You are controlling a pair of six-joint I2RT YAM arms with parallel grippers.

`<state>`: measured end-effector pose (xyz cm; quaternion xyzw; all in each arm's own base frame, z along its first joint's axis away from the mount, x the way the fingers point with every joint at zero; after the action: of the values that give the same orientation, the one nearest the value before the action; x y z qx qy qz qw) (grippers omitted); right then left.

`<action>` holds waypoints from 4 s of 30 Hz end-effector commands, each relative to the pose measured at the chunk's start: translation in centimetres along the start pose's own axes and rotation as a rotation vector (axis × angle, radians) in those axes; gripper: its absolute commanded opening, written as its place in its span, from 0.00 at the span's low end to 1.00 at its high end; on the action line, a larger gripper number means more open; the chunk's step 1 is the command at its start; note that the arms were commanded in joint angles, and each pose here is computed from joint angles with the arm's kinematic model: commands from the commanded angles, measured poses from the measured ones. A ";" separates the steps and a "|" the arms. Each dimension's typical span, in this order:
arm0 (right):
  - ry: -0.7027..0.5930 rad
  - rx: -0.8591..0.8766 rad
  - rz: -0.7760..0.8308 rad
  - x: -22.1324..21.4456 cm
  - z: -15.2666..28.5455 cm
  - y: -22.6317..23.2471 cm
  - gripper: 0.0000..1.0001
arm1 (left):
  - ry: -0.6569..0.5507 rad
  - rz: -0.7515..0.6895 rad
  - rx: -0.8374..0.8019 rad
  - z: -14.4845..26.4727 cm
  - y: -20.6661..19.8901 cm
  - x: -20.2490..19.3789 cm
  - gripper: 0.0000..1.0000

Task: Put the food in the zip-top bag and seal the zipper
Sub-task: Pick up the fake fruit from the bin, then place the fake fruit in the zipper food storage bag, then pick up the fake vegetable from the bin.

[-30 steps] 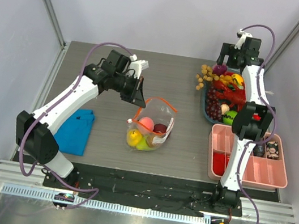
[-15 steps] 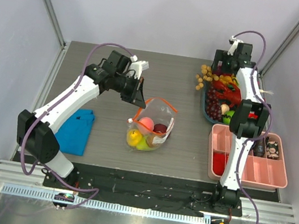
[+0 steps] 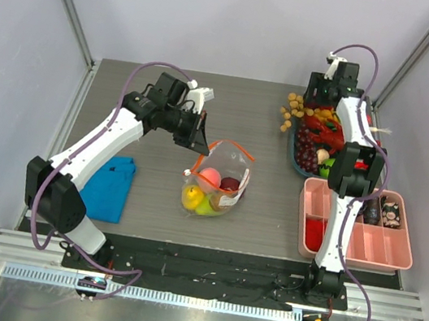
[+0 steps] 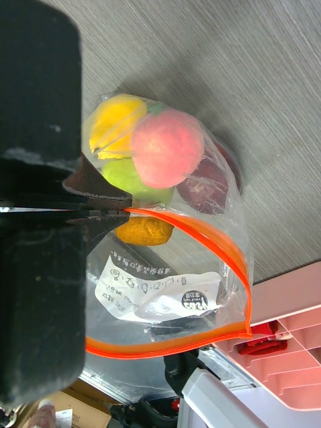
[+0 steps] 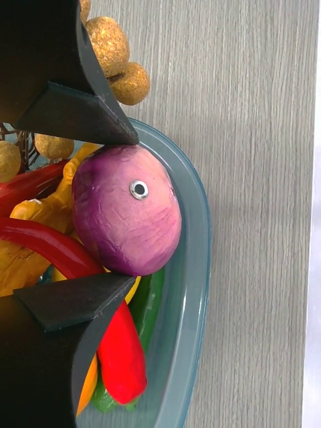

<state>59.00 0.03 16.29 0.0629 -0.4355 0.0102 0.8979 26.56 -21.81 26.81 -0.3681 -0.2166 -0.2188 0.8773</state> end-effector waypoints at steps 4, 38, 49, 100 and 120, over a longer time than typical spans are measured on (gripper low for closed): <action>-0.200 -0.034 0.019 6.7 6.0 -0.7 0.64 | -0.021 -0.038 -0.006 0.0 -0.2 0.4 0.00; -0.170 0.863 0.347 -4.7 40.0 23.5 0.51 | -0.056 -0.045 -0.030 0.5 -0.7 0.0 0.00; -0.009 0.876 0.537 -9.2 35.8 27.3 0.55 | -0.059 -0.050 -0.028 0.7 -0.7 -0.1 0.00; 0.262 -0.147 -0.587 -10.2 26.0 -12.2 1.00 | -0.077 -0.070 -0.047 0.4 -0.5 -1.1 0.00; 0.351 -0.106 -0.672 -13.0 21.9 -11.5 0.94 | -0.068 -0.057 -0.039 0.1 -0.2 -1.0 0.00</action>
<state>34.15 -13.69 18.38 0.1414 -0.2186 -0.2949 0.9194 25.66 -21.48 25.37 -0.3776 -0.2326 -0.2237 0.8679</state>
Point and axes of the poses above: each gripper's point midway between its finger pads, its own z axis back along the fingers, its own y axis along the line the jaws close on, x = y × z, the point moved 6 cm from there along z, back along the fingers, and after that the axes turned 3 degrees about -z, right-handed, at the moved point
